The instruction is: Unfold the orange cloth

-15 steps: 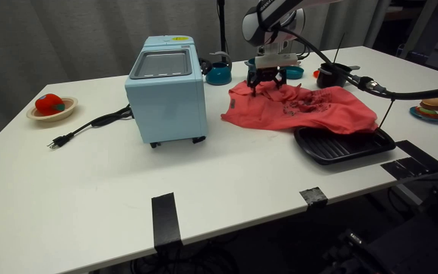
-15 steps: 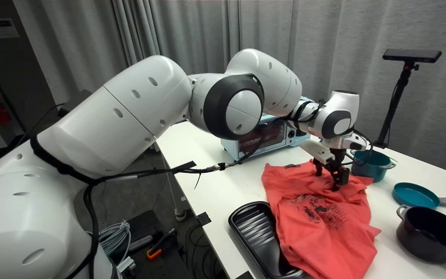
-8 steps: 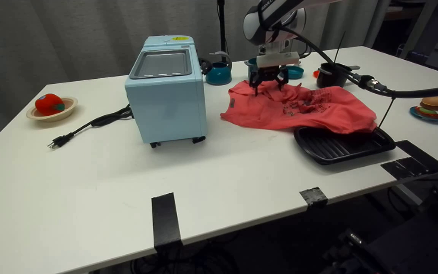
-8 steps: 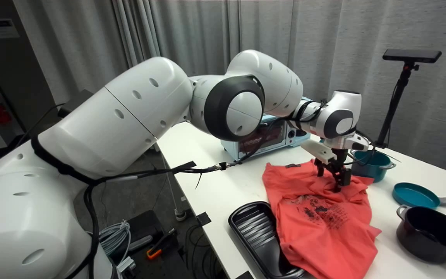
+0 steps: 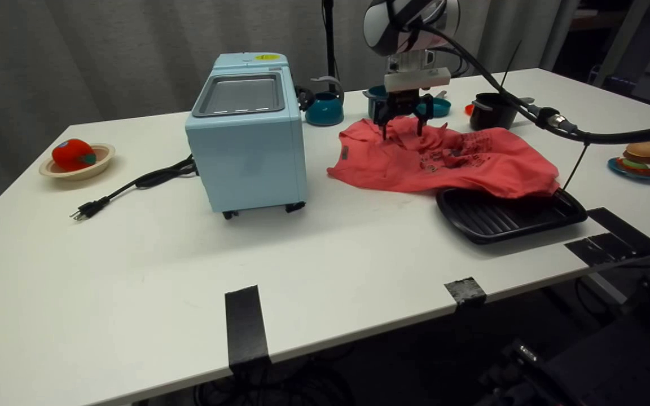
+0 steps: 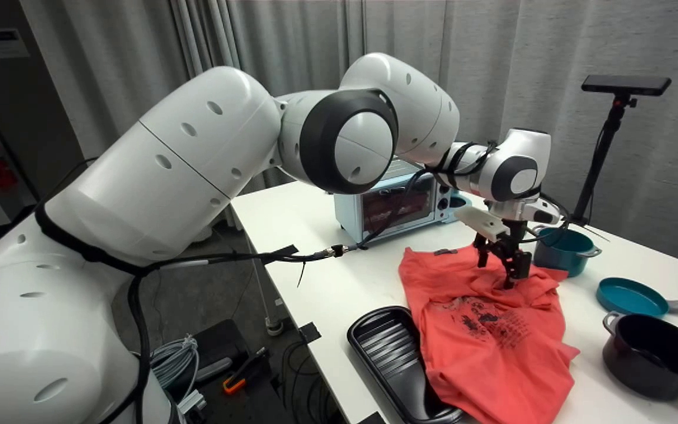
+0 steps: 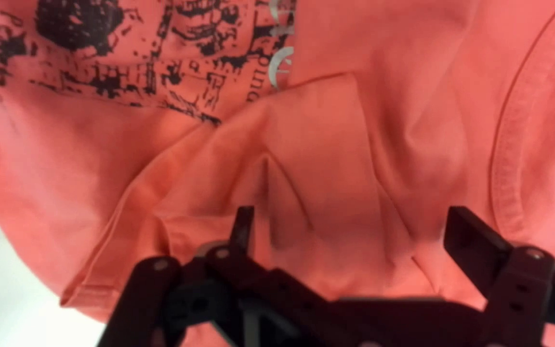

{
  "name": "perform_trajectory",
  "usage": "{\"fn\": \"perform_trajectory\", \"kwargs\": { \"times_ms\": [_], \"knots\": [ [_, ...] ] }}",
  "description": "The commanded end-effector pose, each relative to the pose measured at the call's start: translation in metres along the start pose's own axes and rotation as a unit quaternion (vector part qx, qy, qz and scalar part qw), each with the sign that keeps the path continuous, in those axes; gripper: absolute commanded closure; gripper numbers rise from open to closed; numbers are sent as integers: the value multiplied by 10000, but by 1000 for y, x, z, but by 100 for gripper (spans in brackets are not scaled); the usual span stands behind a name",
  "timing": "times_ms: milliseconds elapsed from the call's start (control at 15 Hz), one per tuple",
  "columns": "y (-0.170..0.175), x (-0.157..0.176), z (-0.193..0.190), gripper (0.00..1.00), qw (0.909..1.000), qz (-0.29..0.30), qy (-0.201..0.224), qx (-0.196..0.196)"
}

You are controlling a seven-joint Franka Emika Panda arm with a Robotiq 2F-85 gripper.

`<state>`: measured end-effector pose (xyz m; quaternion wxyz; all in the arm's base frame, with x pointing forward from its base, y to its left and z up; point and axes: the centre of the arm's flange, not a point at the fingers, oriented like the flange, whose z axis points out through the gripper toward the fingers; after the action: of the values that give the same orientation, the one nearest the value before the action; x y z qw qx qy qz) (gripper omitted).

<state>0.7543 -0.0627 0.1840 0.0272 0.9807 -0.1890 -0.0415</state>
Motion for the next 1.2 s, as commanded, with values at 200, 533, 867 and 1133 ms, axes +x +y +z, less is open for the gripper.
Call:
{"fn": "perform_trajectory", "kwargs": {
  "times_ms": [200, 533, 867, 1133],
  "knots": [
    [22, -44, -22, 0, 9996, -25, -282, -16],
    [30, -30, 7, 39, 9996, 149, -243, 0],
    [27, -33, 12, 79, 9999, 127, -77, 70],
    [26, -41, 0, 100, 9999, 77, -123, 40]
  ]
}}
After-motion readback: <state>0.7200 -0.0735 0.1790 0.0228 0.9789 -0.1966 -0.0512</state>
